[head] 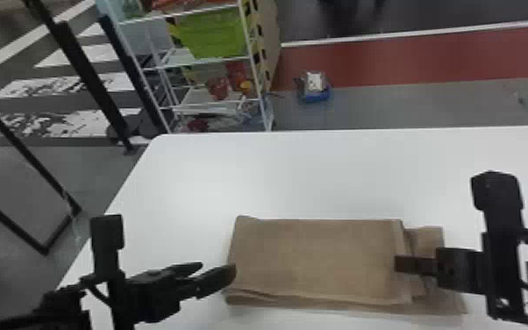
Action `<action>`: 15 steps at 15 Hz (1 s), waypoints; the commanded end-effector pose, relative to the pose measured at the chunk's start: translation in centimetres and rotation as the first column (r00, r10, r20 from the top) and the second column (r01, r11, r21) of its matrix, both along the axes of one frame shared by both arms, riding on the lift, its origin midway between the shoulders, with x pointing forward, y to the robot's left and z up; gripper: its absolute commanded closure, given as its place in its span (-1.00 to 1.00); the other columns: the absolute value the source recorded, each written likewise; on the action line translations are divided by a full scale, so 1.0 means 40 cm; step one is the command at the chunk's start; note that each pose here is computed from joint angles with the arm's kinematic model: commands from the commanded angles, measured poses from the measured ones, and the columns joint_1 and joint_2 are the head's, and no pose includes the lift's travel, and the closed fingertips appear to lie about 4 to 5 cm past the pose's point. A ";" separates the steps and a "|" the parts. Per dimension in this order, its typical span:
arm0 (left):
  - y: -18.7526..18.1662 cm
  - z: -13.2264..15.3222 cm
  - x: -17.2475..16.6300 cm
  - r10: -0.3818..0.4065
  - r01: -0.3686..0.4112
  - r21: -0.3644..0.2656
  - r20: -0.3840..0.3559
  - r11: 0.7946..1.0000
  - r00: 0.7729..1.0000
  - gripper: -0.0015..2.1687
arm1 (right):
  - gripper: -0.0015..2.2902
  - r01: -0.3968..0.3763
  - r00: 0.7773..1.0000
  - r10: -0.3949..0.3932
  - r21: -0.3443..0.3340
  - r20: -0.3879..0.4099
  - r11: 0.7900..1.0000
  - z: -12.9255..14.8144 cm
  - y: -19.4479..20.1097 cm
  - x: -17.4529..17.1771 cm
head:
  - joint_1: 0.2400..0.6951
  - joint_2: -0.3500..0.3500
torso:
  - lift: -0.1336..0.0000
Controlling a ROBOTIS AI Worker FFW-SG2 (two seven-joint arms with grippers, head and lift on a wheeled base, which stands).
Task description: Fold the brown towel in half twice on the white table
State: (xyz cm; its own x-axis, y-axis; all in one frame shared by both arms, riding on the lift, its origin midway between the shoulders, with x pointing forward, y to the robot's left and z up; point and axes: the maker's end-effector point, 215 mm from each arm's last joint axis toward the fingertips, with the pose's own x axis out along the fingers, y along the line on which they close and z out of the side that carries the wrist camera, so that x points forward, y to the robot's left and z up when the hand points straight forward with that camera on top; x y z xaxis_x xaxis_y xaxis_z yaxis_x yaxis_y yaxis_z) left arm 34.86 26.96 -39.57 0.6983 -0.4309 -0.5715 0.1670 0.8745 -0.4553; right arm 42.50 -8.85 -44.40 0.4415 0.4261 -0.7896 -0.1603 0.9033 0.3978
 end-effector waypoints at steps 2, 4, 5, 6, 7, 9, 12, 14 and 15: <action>-0.003 0.001 0.001 0.000 0.000 -0.005 0.002 1.000 1.000 -0.97 | -0.47 -0.011 1.000 0.011 -0.008 0.000 1.000 0.005 0.004 -0.004 | 1.00 0.75 | -0.85; -0.003 0.000 0.000 0.000 0.000 -0.005 0.000 1.000 1.000 -0.97 | -0.47 -0.015 1.000 0.015 -0.009 0.003 1.000 0.007 0.007 -0.002 | 1.00 0.75 | -0.85; -0.003 0.001 0.001 0.000 0.000 -0.005 0.002 1.000 1.000 -0.97 | -0.46 -0.020 1.000 0.020 -0.012 0.006 1.000 0.010 0.012 -0.001 | 1.00 0.75 | -0.85; -0.003 0.001 0.001 0.000 0.000 -0.005 0.002 1.000 1.000 -0.97 | -0.46 -0.024 1.000 0.024 -0.014 0.011 1.000 0.014 0.015 0.003 | 1.00 0.75 | -0.85; -0.005 0.001 0.001 -0.001 0.001 -0.006 0.002 1.000 1.000 -0.97 | -0.35 -0.025 1.000 0.026 -0.020 0.017 0.999 0.018 0.016 0.010 | 1.00 0.76 | -0.85; -0.005 0.001 -0.002 -0.002 0.002 -0.008 0.000 1.000 1.000 -0.97 | -0.28 -0.032 0.999 0.032 -0.022 0.018 0.999 0.019 0.023 0.010 | 1.00 0.76 | -0.85; -0.002 0.000 -0.005 0.000 0.000 -0.007 -0.002 1.000 1.000 -0.97 | 0.03 -0.037 0.999 0.037 -0.019 0.018 0.999 0.020 0.027 0.008 | 1.00 0.77 | -0.85; -0.004 0.001 -0.004 -0.001 0.001 -0.006 -0.001 1.000 1.000 -0.97 | 0.13 -0.038 0.999 0.038 -0.016 0.014 0.999 0.016 0.029 0.003 | 1.00 0.78 | -0.85; -0.004 0.001 -0.004 -0.001 0.001 -0.006 -0.001 1.000 1.000 -0.97 | 0.13 -0.037 0.999 0.037 -0.013 0.009 0.999 0.012 0.027 -0.003 | 1.00 0.78 | -0.85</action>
State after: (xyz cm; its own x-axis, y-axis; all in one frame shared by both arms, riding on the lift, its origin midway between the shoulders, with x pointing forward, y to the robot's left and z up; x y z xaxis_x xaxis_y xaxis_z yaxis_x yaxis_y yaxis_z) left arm 34.71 26.95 -39.51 0.6970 -0.4331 -0.5714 0.1679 0.8734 -0.4572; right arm 43.06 -7.76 -43.50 0.4498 0.4293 -0.7832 -0.1970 0.9030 0.3818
